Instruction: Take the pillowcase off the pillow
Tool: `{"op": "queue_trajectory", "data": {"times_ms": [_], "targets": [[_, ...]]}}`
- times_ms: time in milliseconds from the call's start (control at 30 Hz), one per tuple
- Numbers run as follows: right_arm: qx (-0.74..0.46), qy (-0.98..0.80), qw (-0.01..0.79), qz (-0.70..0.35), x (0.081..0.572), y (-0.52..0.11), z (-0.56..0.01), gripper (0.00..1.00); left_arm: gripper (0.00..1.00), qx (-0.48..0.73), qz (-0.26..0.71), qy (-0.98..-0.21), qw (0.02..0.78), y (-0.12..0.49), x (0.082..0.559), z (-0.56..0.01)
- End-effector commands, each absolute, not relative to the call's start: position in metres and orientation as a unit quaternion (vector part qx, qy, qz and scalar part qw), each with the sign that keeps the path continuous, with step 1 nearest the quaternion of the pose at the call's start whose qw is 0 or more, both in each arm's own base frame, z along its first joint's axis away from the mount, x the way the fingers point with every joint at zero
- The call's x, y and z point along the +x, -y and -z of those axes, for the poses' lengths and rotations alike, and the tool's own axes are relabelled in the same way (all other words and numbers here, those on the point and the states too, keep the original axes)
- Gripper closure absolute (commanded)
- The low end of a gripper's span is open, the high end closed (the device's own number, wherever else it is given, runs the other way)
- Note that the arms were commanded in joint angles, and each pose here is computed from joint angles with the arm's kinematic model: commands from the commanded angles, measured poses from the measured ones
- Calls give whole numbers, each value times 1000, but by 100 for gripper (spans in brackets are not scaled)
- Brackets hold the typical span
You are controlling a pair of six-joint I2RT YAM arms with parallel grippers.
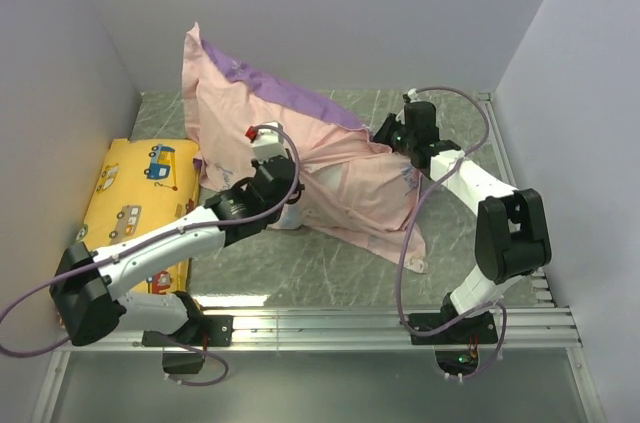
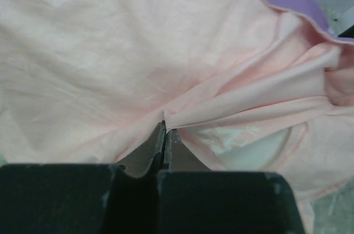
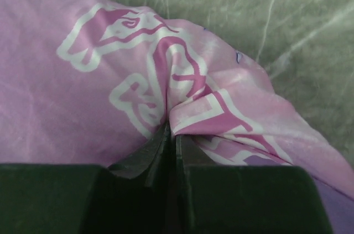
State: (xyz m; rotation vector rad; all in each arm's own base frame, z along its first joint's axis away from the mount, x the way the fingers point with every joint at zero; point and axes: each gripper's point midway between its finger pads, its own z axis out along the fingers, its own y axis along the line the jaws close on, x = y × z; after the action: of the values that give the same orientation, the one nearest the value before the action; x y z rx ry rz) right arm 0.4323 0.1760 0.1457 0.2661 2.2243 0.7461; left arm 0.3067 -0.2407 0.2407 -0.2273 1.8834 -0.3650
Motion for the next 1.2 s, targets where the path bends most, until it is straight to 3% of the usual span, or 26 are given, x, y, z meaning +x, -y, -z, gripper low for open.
{"op": "queue_trajectory", "data": {"times_ms": [0, 33, 133, 233, 400, 533, 767, 1167], "targets": [[93, -917, 304, -242, 387, -165, -122, 80, 99, -71, 121, -817, 560, 239, 314, -224], [89, -914, 319, -234, 389, -163, -132, 68, 100, -66, 123, -819, 557, 246, 318, -222], [76, -902, 359, -225, 388, -165, -175, 51, 100, -54, 138, -820, 554, 261, 323, -224], [81, -884, 410, -209, 382, -159, -221, 43, 99, -44, 146, -820, 551, 272, 328, -225], [87, -848, 475, -216, 356, -161, -281, 37, 99, -36, 152, -820, 551, 285, 334, -226], [100, -838, 502, -189, 330, -160, -284, 35, 99, -35, 162, -821, 546, 292, 339, -223], [85, -852, 488, -170, 314, -167, -249, 32, 99, -34, 172, -823, 540, 299, 344, -215], [50, -882, 453, -119, 353, -217, -211, 25, 100, -57, 176, -830, 527, 282, 366, -202]]}}
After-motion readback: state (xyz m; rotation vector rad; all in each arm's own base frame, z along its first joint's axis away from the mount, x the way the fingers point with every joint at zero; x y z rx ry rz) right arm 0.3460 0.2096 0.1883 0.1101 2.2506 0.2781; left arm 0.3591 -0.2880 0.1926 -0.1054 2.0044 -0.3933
